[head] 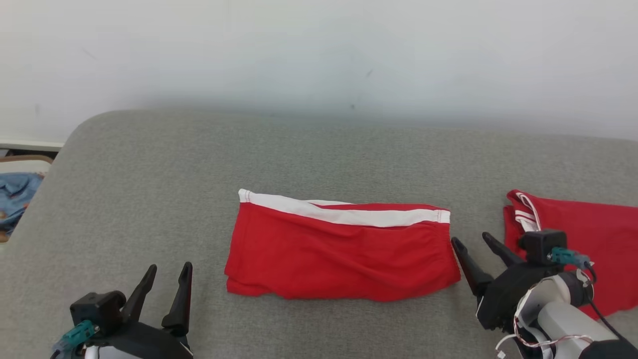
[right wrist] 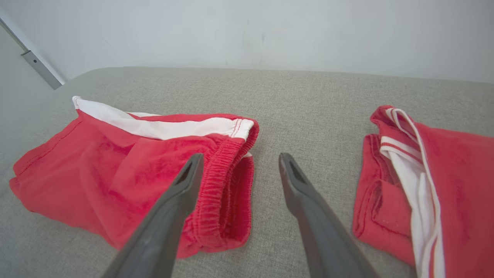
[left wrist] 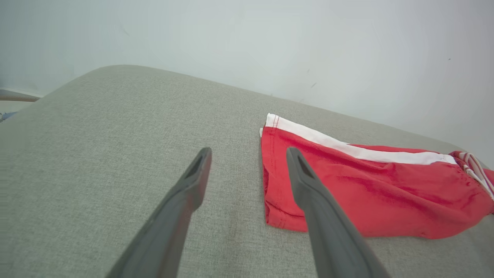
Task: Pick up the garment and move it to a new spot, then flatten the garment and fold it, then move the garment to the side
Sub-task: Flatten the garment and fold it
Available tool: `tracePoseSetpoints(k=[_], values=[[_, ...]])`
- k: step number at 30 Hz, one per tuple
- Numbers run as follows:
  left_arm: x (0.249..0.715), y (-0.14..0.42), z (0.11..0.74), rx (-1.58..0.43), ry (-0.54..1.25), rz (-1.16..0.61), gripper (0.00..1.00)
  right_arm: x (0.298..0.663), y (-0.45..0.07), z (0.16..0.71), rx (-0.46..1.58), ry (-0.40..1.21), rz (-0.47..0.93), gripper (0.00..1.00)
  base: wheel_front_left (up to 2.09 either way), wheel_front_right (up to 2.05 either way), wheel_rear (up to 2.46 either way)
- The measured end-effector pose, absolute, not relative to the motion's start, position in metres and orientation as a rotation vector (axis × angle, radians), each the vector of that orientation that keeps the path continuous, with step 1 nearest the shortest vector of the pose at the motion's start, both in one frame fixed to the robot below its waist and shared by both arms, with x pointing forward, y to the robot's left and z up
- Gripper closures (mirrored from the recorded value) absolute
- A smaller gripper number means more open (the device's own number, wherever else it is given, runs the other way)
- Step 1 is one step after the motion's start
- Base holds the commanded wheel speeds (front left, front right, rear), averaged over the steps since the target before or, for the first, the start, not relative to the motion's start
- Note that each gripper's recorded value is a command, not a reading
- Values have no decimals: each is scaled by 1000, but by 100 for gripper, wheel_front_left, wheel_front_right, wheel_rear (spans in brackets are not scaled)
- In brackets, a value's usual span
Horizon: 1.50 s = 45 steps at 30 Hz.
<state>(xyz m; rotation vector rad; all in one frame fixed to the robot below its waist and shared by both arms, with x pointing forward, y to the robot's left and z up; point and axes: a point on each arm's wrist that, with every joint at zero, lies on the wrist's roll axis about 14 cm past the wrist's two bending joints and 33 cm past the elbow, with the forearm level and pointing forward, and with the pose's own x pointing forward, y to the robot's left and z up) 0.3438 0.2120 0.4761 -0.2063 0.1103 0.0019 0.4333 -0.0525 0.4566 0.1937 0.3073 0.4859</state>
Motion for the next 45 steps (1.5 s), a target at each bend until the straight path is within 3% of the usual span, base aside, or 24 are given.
tracePoseSetpoints(k=[4,26,27,28,29,30,39,45], values=[[339,217,486,-209,72,21,0,443,-45,459,198,311,491,0,0,0,0],[312,233,507,-189,-33,128,0,424,-25,373,-68,793,526,0,0,0,0],[312,233,508,-183,-37,128,0,424,-25,372,-68,804,526,15,0,0,0],[312,233,511,-178,-48,128,0,423,-24,372,-72,819,527,72,0,0,0],[312,233,513,-177,-52,130,0,423,-23,372,-71,823,529,72,0,0,0],[312,233,513,-177,-52,130,0,423,-23,372,-71,823,529,100,0,0,0],[312,232,510,-179,-47,131,0,425,-19,381,-14,803,544,100,0,0,0],[320,223,514,-185,-59,101,0,440,-61,385,-14,758,444,100,0,0,0]])
